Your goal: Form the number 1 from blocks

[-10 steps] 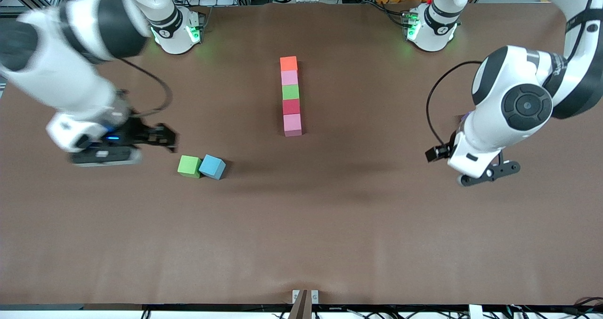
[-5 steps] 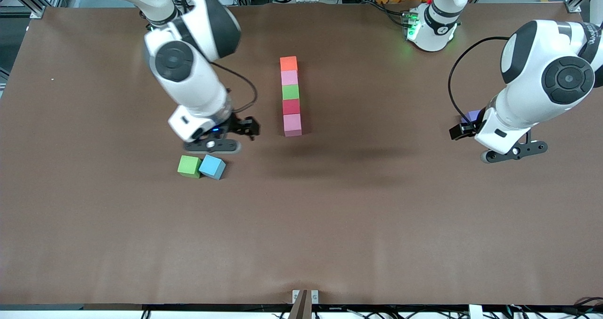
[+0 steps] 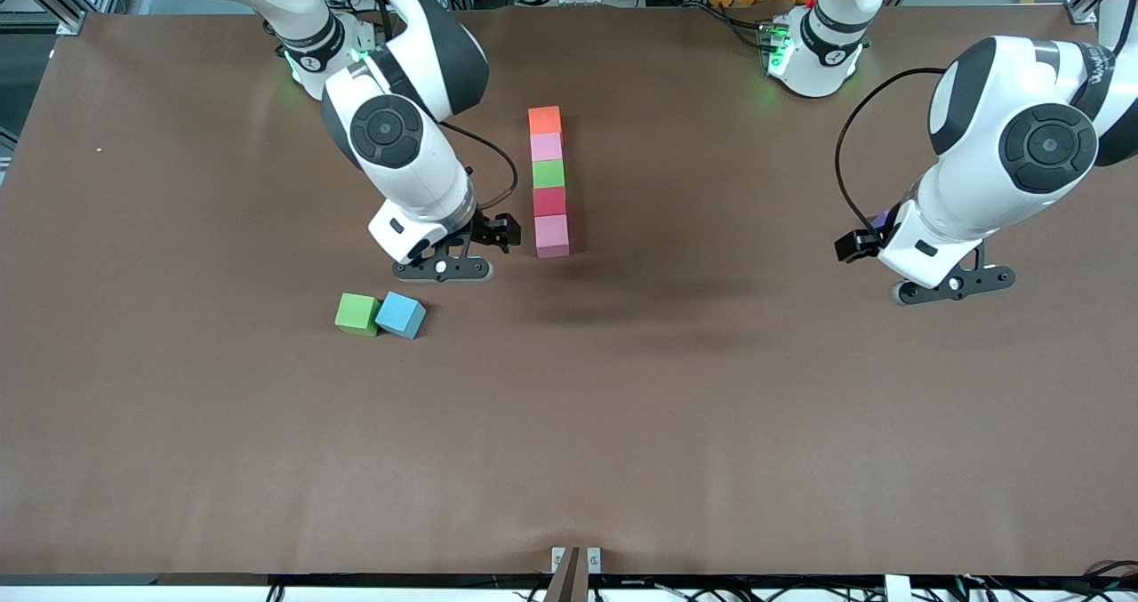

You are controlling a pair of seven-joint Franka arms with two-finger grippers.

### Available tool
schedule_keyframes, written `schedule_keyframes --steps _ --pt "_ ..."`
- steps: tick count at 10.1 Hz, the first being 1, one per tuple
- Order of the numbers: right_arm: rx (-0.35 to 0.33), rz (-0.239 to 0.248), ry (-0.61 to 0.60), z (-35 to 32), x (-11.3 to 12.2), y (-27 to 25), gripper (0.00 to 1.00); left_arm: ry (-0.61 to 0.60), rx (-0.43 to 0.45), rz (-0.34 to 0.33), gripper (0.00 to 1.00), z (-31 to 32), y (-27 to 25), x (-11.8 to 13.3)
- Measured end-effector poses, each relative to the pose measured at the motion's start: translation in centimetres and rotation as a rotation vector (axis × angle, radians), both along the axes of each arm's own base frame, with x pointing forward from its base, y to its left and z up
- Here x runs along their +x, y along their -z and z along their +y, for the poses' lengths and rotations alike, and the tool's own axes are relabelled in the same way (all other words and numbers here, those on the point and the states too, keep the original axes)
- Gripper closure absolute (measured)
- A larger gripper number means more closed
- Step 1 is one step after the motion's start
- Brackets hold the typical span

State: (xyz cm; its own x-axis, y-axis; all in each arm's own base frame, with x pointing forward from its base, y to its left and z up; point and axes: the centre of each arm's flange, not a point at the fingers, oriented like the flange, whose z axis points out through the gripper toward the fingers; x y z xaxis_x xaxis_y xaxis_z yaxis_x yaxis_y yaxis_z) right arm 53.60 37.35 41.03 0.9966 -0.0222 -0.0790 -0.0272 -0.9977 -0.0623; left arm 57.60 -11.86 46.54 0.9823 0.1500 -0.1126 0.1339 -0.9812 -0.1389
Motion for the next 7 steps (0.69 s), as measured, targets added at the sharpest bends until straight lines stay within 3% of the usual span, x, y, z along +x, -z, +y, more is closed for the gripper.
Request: schedule_keyframes --steps 2,3,5,7 --pt "-0.011 0.007 0.004 -0.4 0.0 0.6 0.00 0.002 -0.001 -0.003 0.00 -0.1 -0.1 0.0" --pt "-0.013 -0.014 0.019 -2.3 1.3 -0.1 0.00 0.005 -0.002 -0.006 0.00 -0.3 -0.1 0.0" --pt "-0.005 -0.085 0.024 -11.9 5.5 -5.0 0.00 0.011 -0.006 -0.021 0.00 -0.7 -0.6 0.1" --pt "-0.054 -0.150 -0.033 -23.4 7.0 -12.0 0.00 0.019 -0.011 -0.034 0.00 -1.2 -1.2 0.2"
